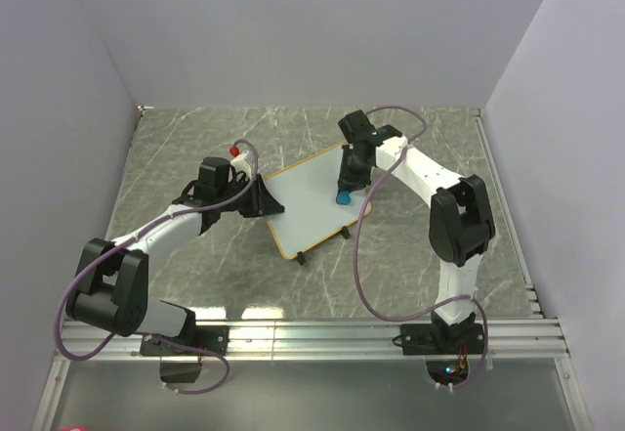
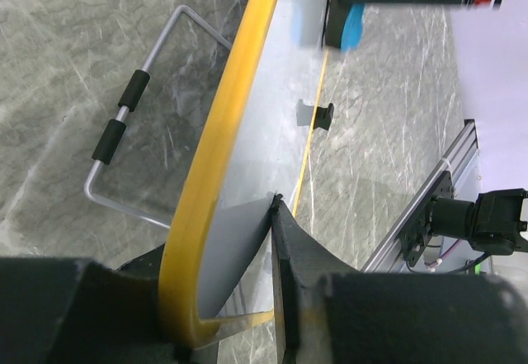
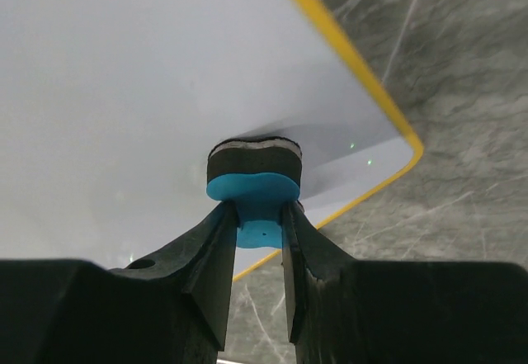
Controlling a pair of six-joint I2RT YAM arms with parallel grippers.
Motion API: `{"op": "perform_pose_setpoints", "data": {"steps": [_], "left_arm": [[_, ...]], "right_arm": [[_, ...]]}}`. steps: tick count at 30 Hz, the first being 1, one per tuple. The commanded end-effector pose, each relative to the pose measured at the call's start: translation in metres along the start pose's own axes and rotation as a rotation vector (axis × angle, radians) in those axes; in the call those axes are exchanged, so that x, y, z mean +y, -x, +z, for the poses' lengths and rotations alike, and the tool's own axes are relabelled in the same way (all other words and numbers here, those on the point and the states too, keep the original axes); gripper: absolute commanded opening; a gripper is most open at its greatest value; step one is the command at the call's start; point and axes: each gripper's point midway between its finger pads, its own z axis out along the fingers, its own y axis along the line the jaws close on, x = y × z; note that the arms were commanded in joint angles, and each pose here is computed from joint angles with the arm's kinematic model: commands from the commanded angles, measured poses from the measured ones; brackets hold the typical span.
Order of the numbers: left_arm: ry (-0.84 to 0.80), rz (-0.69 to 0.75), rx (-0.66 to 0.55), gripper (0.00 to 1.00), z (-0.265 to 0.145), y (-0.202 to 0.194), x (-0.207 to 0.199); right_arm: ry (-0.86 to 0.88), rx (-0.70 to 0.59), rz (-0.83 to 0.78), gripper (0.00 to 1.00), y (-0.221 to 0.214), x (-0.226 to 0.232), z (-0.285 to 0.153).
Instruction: Erase the whiteboard
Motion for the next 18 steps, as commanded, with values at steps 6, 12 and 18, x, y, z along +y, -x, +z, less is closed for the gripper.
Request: {"op": "perform_pose_setpoints", "data": {"steps": [6, 12, 18], "left_arm": [[0.144, 0.022, 0.103, 0.00, 0.002, -0.032, 0.036], [0.150, 0.023, 0.096, 0.00, 0.001, -0.031, 0.037], [0.154, 0.023, 0.095, 0.00, 0.002, -0.031, 0.038]], "right_arm": [[0.046, -0.242, 0.113, 0.00, 0.081, 0.002, -0.013], [0.069, -0.200, 0.126, 0.00, 0.067, 0.003, -0.003], [0.101, -0.143, 0.118, 0.00, 0.014, 0.009, 0.012]]}}
